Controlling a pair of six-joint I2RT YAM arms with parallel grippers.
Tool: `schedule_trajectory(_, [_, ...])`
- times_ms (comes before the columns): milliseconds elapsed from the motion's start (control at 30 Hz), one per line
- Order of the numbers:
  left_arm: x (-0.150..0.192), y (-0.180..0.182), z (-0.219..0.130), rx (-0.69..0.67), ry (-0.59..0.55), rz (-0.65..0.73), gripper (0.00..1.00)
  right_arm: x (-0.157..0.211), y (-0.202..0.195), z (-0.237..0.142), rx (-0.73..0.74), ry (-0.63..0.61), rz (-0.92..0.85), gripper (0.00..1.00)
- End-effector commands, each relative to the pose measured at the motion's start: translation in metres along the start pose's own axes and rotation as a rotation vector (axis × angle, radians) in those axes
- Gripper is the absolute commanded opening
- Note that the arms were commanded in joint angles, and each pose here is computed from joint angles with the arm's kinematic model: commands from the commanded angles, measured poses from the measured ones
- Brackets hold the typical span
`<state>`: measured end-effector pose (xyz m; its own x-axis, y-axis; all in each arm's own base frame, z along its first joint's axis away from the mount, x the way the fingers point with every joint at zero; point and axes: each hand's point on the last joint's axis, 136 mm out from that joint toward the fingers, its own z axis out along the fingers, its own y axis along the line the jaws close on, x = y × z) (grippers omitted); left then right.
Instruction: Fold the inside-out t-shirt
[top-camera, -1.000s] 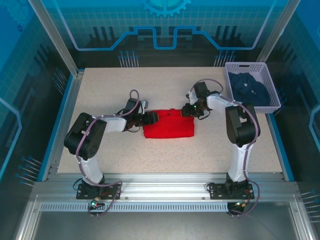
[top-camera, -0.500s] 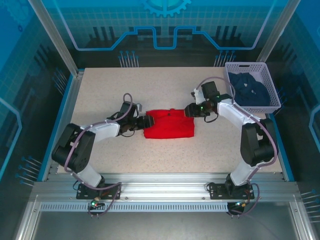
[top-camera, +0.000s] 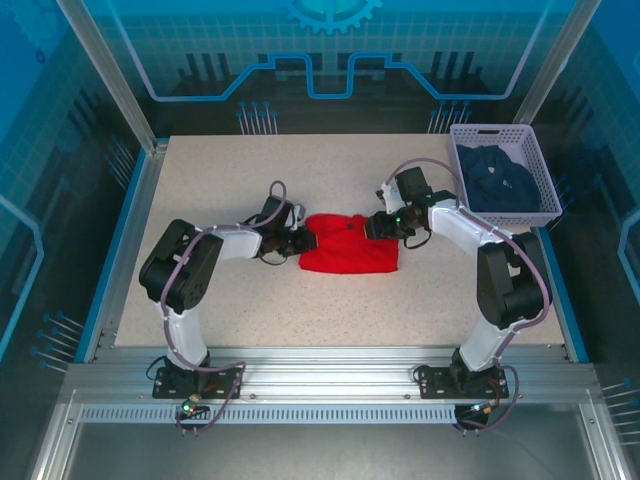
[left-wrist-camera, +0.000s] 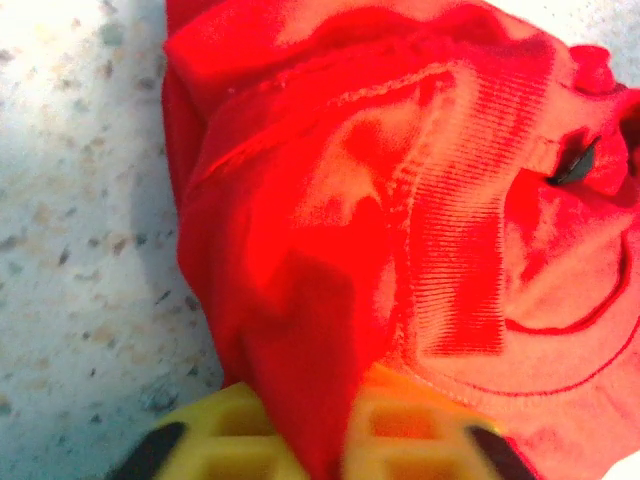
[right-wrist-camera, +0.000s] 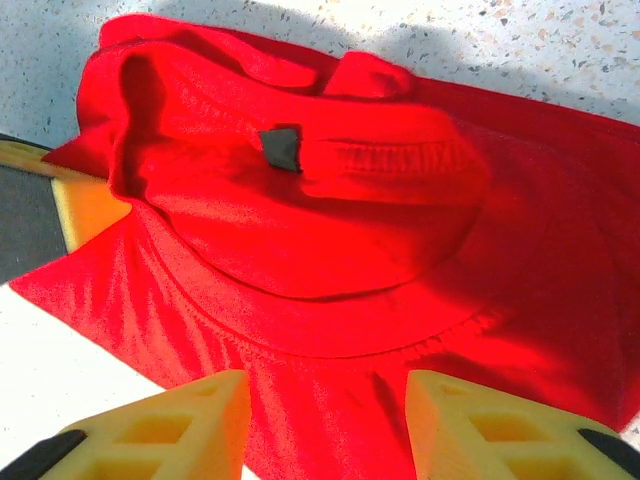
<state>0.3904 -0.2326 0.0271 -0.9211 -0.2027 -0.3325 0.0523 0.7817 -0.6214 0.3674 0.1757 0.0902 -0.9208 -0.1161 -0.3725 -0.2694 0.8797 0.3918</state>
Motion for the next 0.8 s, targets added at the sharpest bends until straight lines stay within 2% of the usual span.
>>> schedule_trajectory(0, [-0.026, 0.02, -0.011, -0.014, -0.03, -0.017, 0.0, 0.003, -0.003, -0.001, 0.011, 0.015, 0.007, 0.45])
schedule_trajectory(133, [-0.071, 0.059, -0.059, -0.093, -0.065, -0.007, 0.0, -0.005, -0.001, -0.012, 0.022, -0.012, -0.004, 0.45])
schedule_trajectory(200, [-0.085, 0.082, -0.082, -0.158, -0.04, 0.015, 0.0, -0.011, 0.002, -0.018, 0.018, -0.027, -0.009, 0.46])
schedule_trajectory(300, [-0.112, 0.13, -0.117, -0.29, -0.037, 0.004, 0.0, -0.019, 0.008, -0.024, 0.004, -0.031, -0.021, 0.46])
schedule_trajectory(467, [-0.163, 0.216, -0.179, -0.522, -0.115, -0.037, 0.0, -0.025, 0.012, -0.03, 0.005, -0.02, -0.038, 0.46])
schedule_trajectory(533, [-0.18, 0.237, -0.194, -0.586, -0.119, -0.042, 0.02, -0.026, 0.013, -0.031, 0.0, -0.021, -0.038, 0.46])
schedule_trajectory(633, [-0.196, 0.249, -0.2, -0.665, -0.087, -0.054, 0.34, -0.026, 0.013, -0.03, 0.001, -0.021, -0.036, 0.46])
schedule_trajectory(700, [-0.203, 0.259, -0.205, -0.724, -0.094, -0.103, 0.48, -0.026, 0.013, -0.028, -0.004, -0.017, -0.03, 0.46])
schedule_trajectory(767, [-0.208, 0.261, -0.211, -0.77, -0.114, -0.124, 0.55, -0.025, 0.016, -0.027, -0.01, -0.011, -0.028, 0.46])
